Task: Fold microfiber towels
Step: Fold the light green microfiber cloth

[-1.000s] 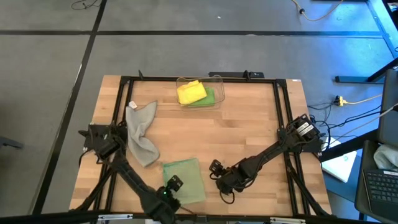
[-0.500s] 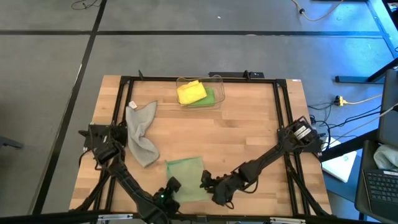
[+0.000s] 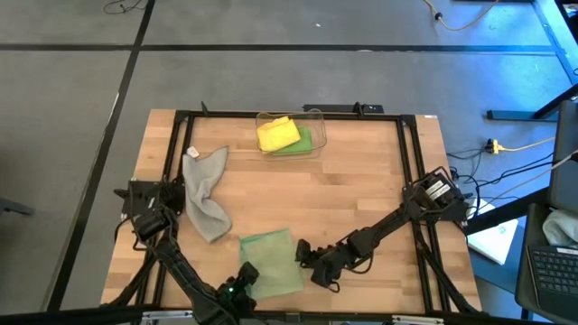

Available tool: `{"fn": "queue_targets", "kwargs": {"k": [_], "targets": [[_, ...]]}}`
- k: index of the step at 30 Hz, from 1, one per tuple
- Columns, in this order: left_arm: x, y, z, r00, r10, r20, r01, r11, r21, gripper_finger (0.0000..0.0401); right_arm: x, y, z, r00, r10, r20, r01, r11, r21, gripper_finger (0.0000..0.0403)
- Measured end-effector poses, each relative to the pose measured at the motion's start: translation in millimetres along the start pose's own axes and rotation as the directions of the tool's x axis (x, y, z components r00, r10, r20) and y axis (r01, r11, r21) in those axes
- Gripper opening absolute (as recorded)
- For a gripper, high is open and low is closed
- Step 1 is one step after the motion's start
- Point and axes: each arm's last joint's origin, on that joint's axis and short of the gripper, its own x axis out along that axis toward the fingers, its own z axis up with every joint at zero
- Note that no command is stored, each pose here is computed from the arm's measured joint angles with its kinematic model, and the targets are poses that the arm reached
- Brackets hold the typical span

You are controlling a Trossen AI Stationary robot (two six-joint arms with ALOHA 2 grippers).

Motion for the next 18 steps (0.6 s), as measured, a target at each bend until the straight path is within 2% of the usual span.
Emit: {"fn": "queue_targets", "kwargs": {"k": [8, 14, 18], "targets": [[2, 2, 0, 1.0, -0.006, -0.008, 0.005, 0.999, -0.038, 0.026, 3, 7, -3, 0.971, -0.149, 0.188, 0.151, 0.989, 0.005, 0.0229], [4, 5, 0, 1.0, -0.012, -0.015, 0.011, 0.999, -0.046, 0.026, 3, 10, -5, 0.96, -0.14, 0.243, 0.138, 0.99, 0.024, 0.0229], [5, 6, 1, 1.0, -0.015, -0.018, 0.014, 0.999, -0.049, 0.026, 0, 17, 3, 0.952, -0.099, 0.291, 0.106, 0.994, -0.006, 0.0229]]}}
